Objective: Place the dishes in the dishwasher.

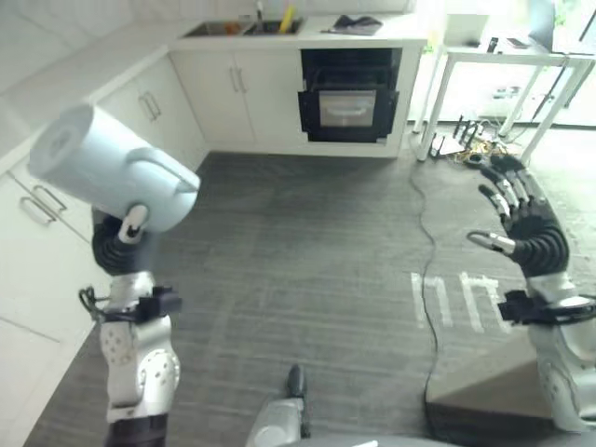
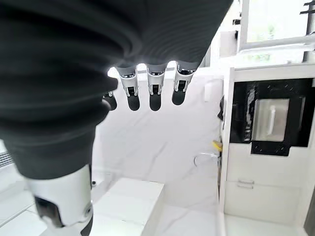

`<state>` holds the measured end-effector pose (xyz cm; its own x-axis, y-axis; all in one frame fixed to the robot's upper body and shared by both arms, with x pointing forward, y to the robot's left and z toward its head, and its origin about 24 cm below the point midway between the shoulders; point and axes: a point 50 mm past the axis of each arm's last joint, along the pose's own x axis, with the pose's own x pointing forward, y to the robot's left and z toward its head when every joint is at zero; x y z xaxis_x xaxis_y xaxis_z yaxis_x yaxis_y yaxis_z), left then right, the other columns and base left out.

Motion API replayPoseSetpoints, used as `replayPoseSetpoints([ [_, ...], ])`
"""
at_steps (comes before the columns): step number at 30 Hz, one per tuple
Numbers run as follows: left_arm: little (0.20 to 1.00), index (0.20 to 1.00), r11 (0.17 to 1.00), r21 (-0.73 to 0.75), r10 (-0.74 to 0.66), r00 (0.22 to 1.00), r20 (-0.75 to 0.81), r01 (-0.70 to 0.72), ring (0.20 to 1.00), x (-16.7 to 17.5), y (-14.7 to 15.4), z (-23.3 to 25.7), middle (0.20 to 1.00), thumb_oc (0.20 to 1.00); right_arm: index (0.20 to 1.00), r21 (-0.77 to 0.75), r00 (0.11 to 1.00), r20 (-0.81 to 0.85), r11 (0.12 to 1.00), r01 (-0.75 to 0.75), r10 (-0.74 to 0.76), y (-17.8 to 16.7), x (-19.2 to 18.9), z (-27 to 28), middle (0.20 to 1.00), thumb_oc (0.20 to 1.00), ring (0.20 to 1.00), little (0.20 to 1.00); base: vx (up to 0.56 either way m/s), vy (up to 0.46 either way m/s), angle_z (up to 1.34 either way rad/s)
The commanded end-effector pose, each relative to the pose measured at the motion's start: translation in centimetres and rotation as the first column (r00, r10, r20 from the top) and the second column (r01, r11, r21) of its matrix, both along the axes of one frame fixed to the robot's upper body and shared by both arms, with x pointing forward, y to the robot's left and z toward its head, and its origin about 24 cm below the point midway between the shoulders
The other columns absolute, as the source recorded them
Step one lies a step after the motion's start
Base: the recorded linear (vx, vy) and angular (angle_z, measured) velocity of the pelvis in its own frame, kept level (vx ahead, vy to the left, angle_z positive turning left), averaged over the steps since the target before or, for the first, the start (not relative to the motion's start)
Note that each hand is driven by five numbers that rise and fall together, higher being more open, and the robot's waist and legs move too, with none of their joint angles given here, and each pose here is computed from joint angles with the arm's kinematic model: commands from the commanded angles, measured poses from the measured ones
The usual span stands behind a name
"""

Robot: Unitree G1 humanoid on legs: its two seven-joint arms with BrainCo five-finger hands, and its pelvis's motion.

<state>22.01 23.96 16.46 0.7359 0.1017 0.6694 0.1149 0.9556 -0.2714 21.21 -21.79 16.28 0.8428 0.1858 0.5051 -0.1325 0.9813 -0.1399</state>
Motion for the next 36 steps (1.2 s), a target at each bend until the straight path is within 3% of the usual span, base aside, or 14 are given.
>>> replayPoseSetpoints([
  [1,0.200,0.200,0.978,0.206,-0.049,0.998,0.050,0.037,0.200,-0.5,-1.2,2.1,0.200,0.200,1.000,0.068,0.992,0.122,0.997,0.021,-0.030,0.4,0.4,1.8,1.000,1.000,1.000,1.000,0.30,0.166,0.32],
  [8,0.200,0.200,0.969,0.244,0.027,0.999,0.021,-0.031,0.200,-0.5,0.1,2.5,0.200,0.200,1.000,0.071,0.991,0.128,0.997,-0.040,0.031,1.7,0.6,1.4,1.000,1.000,1.000,1.000,0.34,0.124,-0.04],
  [25,0.200,0.200,0.982,0.189,-0.023,1.000,0.010,0.021,0.200,-0.8,-1.8,1.3,0.200,0.200,1.000,0.046,0.988,0.149,0.998,-0.048,0.041,0.5,-0.1,2.0,1.000,1.000,1.000,1.000,0.41,-0.291,0.09],
  [36,0.200,0.200,0.984,0.177,-0.029,1.000,0.006,0.028,0.200,-1.3,-1.2,0.3,0.200,0.200,1.000,0.032,0.985,0.162,0.997,-0.071,0.065,1.0,0.4,2.4,1.000,1.000,1.000,1.000,0.38,0.139,-0.36],
])
